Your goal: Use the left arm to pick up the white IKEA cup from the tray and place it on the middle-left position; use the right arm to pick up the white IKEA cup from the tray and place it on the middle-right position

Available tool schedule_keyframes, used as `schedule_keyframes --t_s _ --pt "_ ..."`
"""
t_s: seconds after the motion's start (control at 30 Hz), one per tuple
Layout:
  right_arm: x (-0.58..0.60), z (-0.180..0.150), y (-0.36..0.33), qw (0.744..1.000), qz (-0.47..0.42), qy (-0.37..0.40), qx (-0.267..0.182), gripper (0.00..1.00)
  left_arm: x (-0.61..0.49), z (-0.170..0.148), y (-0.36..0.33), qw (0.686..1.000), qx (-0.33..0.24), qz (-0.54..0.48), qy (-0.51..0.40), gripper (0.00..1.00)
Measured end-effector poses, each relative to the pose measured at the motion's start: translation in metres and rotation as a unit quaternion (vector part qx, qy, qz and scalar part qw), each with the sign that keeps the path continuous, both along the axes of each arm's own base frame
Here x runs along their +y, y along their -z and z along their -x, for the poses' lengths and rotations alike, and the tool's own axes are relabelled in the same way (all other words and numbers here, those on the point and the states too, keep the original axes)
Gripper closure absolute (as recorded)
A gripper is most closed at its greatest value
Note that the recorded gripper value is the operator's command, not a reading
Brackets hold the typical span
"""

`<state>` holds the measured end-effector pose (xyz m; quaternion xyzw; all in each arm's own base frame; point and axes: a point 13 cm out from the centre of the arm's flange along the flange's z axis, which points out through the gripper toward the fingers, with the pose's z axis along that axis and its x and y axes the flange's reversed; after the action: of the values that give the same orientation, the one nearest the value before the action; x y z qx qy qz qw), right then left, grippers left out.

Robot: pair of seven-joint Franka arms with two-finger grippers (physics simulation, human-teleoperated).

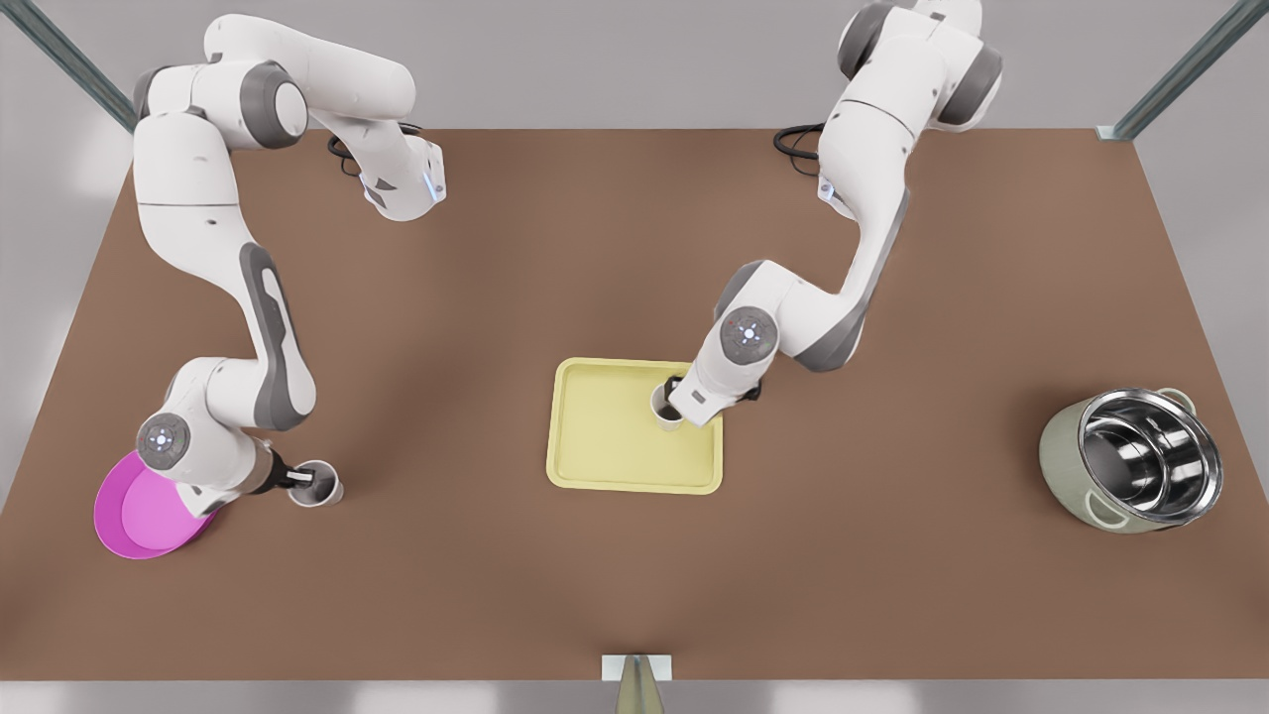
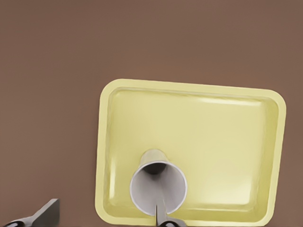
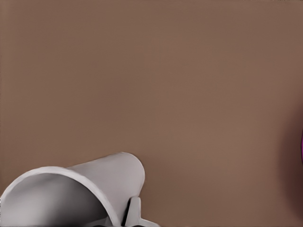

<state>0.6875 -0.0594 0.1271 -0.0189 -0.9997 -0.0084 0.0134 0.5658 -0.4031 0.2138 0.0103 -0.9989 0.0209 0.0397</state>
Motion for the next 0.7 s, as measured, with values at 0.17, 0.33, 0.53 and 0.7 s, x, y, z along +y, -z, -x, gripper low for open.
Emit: schedule_keyframes --t_s 0.17,0.33,0.53,0.7 --pt "0.000 0.001 0.008 0.999 -0.005 -0.045 0.001 0.54 -0.012 0.026 0.056 1.000 0.003 -0.009 -0.018 0.00" --pt "0.006 0.000 0.008 0.997 -0.019 -0.071 -0.003 0.00 -0.013 0.035 0.079 0.999 -0.005 -0.009 -0.040 0.00" --pt "0.012 -0.005 -0.096 0.995 -0.021 -0.097 -0.033 0.00 -0.006 0.031 0.106 0.998 -0.013 -0.008 -0.066 0.00" --pt "0.013 -0.008 -0.218 0.993 -0.012 -0.107 -0.049 0.00 -0.010 0.024 0.118 0.997 -0.025 0.000 -0.079 0.27"
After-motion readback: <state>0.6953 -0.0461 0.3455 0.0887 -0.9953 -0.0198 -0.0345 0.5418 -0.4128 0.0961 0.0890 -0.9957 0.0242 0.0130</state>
